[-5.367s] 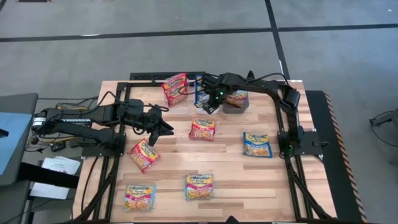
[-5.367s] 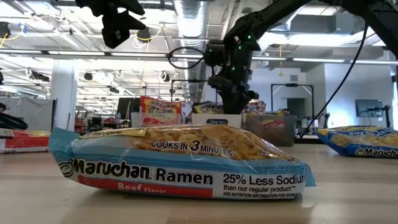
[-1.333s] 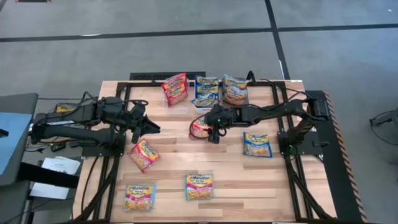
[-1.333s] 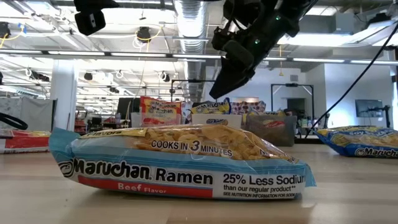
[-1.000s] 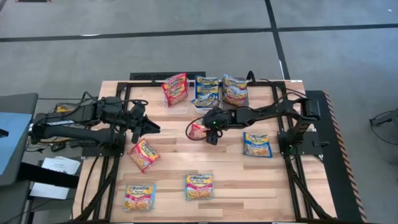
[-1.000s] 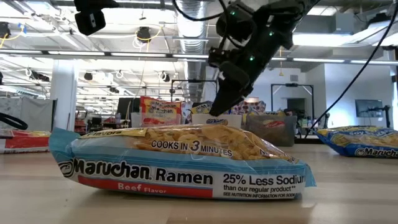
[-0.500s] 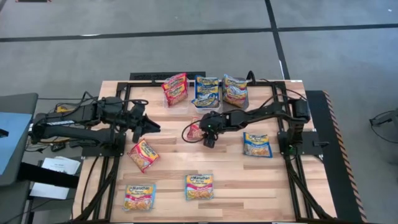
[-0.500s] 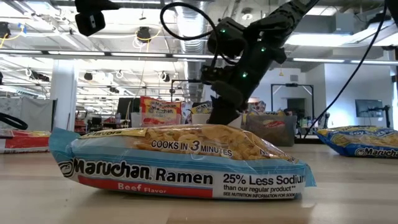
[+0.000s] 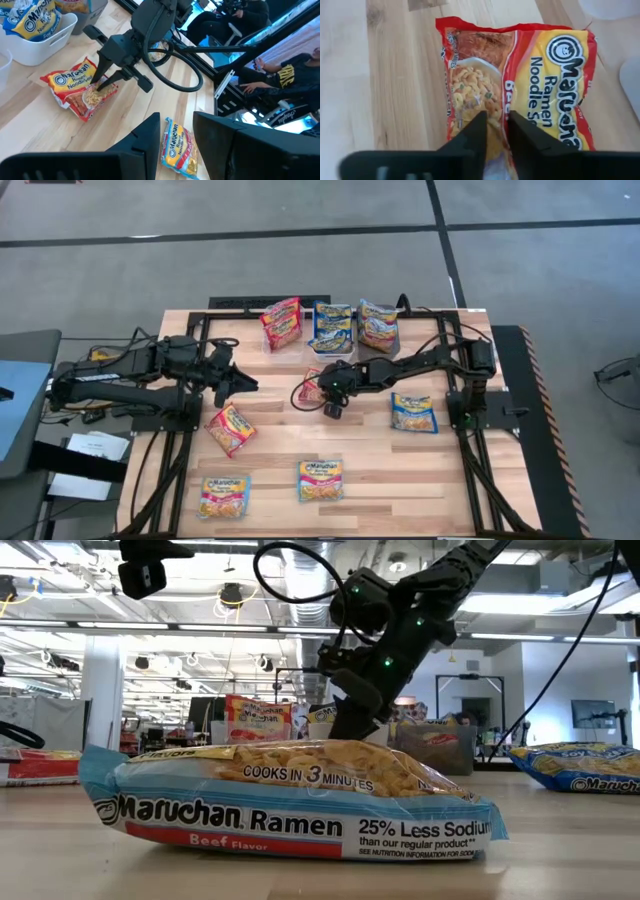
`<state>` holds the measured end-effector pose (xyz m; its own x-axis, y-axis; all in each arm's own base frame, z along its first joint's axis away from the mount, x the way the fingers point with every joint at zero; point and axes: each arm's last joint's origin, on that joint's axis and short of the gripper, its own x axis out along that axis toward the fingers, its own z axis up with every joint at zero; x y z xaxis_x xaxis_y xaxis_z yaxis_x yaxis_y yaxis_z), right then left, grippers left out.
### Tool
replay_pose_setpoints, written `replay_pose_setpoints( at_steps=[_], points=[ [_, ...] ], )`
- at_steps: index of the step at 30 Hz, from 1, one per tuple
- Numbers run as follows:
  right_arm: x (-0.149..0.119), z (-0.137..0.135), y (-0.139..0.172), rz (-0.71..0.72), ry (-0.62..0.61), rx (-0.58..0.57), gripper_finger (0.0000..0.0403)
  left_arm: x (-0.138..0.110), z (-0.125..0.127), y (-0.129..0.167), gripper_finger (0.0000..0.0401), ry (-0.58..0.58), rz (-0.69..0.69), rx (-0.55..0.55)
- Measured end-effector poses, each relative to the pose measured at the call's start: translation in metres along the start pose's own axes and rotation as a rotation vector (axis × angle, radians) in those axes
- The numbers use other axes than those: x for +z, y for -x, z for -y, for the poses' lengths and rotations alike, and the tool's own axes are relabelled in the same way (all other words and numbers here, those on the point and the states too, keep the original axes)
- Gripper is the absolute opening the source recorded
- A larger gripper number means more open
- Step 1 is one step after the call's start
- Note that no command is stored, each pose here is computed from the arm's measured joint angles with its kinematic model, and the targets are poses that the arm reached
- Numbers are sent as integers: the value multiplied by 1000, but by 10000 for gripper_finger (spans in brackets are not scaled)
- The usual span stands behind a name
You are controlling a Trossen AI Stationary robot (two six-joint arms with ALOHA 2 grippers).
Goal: Sort Maruchan noodles
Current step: Put the red noodle pack into the transparent bin
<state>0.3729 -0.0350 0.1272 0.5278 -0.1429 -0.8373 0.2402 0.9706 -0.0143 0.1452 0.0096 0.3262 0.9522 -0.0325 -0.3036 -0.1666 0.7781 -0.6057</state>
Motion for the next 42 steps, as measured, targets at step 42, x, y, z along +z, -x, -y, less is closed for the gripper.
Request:
replay_pose_setpoints(
  at_steps=[42],
  points=[
    [18,-61,30,-30,199,-61,3,11,-14,3,182,91,72,81]
  ],
)
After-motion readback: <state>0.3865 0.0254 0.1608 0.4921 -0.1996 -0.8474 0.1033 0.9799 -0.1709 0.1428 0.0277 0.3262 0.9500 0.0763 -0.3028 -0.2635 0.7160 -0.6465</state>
